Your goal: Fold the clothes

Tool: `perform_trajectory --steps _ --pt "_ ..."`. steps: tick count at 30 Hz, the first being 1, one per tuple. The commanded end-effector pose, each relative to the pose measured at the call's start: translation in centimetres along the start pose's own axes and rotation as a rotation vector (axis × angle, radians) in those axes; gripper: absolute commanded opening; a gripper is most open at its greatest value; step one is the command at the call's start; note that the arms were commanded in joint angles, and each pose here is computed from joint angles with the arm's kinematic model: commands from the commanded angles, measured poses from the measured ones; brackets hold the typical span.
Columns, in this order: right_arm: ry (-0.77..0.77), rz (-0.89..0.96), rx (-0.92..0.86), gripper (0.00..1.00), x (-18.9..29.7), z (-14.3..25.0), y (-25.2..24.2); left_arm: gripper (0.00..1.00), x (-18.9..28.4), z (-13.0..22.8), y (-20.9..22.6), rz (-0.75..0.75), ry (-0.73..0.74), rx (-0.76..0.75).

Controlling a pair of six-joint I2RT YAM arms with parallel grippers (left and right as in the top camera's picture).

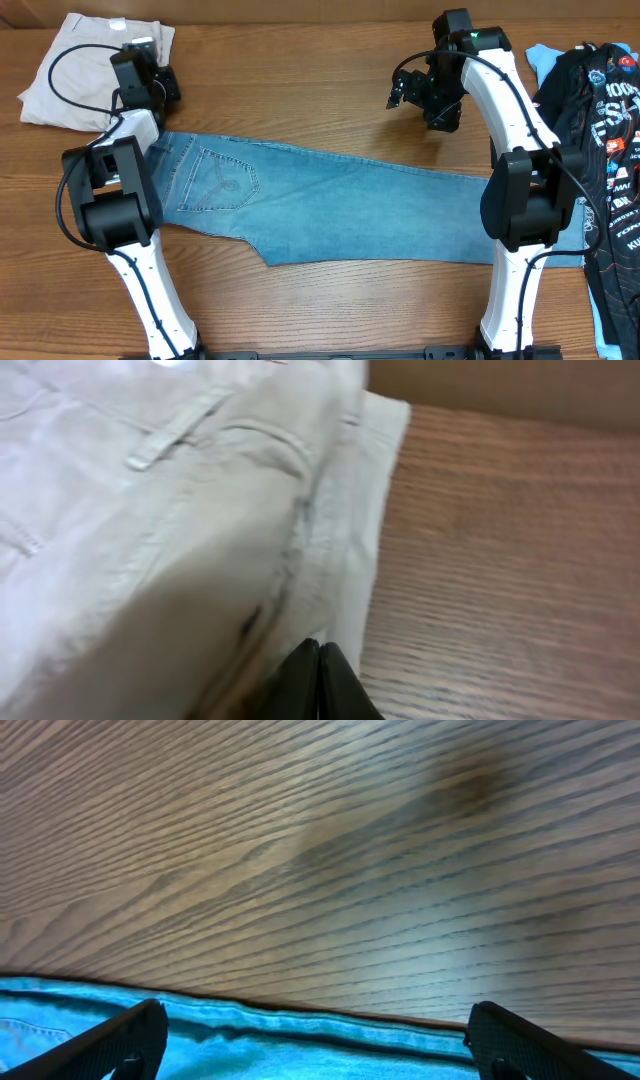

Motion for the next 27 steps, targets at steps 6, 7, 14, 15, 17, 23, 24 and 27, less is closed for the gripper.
perform_trajectory --steps 6,7,14,15,17,23,24,27 --pt "-0.036 -0.052 0.012 1.0 2.4 0.2 0.9 0.04 -0.4 -0.7 2.3 -0.153 -0.068 0.167" --pt "-0.034 -0.051 0.011 1.0 2.4 0.3 0.9 0.04 -0.4 -0.9 2.4 -0.154 -0.081 0.171" --pt "-0.024 -0.045 0.005 1.0 2.4 0.4 0.8 0.04 -0.3 -1.7 2.5 -0.143 -0.138 0.241" --pt "-0.023 -0.045 0.003 1.0 2.4 0.4 0.8 0.04 -0.3 -1.7 2.5 -0.141 -0.142 0.248" --pt "-0.023 -0.045 -0.014 1.0 2.4 0.4 0.8 0.04 -0.3 -1.8 2.4 -0.127 -0.153 0.263" --pt "-0.023 -0.045 -0.027 1.0 2.4 0.4 0.8 0.04 -0.5 -2.1 1.5 -0.036 -0.172 0.248" --pt "-0.023 -0.044 -0.027 1.0 2.4 0.4 0.8 0.06 -0.5 -2.3 1.2 -0.011 -0.177 0.231" --pt "-0.035 -0.023 -0.054 1.0 2.4 0.3 0.7 0.11 -0.3 -3.7 0.1 0.063 -0.195 0.162"
Point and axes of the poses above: each gripper's point midway between its finger pads, its own x axis back along the fingers, its own y axis along the line the jaws close on, z = x × y, the point moved 10 cm from there along x, back along the fingers, and after that the axes turned 1 degree about -x, right-handed, at the moved point
